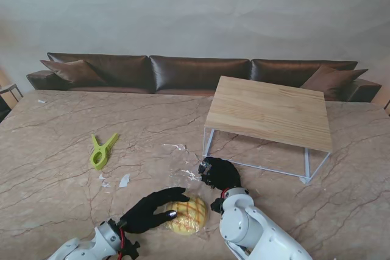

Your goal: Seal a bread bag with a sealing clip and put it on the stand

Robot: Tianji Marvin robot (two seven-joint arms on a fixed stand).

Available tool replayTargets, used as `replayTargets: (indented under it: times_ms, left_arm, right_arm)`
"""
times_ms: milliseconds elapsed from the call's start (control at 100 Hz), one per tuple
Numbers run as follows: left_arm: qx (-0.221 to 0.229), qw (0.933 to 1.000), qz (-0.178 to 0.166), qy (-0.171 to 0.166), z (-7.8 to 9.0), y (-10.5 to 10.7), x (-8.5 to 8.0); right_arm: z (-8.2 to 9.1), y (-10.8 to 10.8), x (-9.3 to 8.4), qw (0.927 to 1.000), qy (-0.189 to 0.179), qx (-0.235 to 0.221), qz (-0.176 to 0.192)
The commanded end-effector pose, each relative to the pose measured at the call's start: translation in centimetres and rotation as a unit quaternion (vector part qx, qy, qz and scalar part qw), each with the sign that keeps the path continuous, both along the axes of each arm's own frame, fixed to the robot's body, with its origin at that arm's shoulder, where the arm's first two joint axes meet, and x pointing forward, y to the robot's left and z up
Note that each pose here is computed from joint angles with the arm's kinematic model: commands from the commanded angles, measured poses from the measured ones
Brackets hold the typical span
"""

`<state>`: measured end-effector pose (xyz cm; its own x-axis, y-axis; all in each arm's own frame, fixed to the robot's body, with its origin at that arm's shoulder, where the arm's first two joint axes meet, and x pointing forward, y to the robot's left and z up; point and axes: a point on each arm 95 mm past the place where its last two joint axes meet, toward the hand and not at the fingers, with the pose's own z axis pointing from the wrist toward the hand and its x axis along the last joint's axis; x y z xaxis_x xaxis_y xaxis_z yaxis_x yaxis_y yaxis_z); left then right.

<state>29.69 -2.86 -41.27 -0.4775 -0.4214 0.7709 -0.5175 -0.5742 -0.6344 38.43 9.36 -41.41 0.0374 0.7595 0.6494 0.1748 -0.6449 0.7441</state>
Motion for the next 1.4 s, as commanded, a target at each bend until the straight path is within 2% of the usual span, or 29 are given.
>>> replayTargets:
  times_ms: [0, 120, 210, 400, 570, 680, 780, 850, 950, 1150, 1390]
  left_arm:
    - [-0.011, 0.9998, 0.017, -0.007, 0.0, 0.2, -0.3]
    - [-0.004, 0.9988, 0.045, -0.019, 0.6, 1.3, 0.0]
    - [-0.006, 0.9967, 0.08, -0.017, 1.0, 2.2, 0.4]
    - [0.018, 0.9867, 0.16, -0.025, 2.5, 3.9, 1.5]
    - [0.025, 0.9803, 0.196, -0.009, 3.5, 4.3, 3.0]
    - [0.02, 0.9802, 0.197, 0.008, 4.0, 3.8, 4.2]
    - [-0.017, 0.9793, 0.198, 0.036, 3.8, 2.7, 5.2]
    - [-0.031, 0.9803, 0.186, 0.058, 3.6, 2.1, 5.8]
    - [-0.035, 0.9823, 0.171, 0.068, 3.5, 1.4, 6.2]
    - [-0.05, 0.9863, 0.147, 0.057, 3.7, 0.3, 6.5]
    - [-0.079, 0.9848, 0.15, 0.037, 4.0, -1.1, 6.4]
  right_arm:
    - [-0.3, 0.4, -0.7, 0.9999, -0.006, 0.005, 0.006]
    - [0.4, 0.2, -0.9, 0.9992, -0.041, 0.005, 0.001]
    - [1.1, 0.0, -1.3, 0.9978, -0.066, 0.007, -0.005]
    - [2.8, -0.1, -2.2, 0.9927, -0.12, 0.01, -0.015]
    - [4.1, 0.0, -2.8, 0.9858, -0.167, 0.017, -0.008]
    - [4.8, 0.3, -3.2, 0.9825, -0.185, 0.022, 0.0]
    - [5.1, 0.7, -3.6, 0.9794, -0.2, 0.028, 0.002]
    - [5.4, 1.0, -3.8, 0.9772, -0.21, 0.031, 0.005]
    - [6.0, 1.4, -4.0, 0.9747, -0.221, 0.033, 0.01]
    - [6.8, 1.6, -4.1, 0.9708, -0.237, 0.036, 0.011]
    - [6.9, 1.7, -4.2, 0.9693, -0.242, 0.04, 0.011]
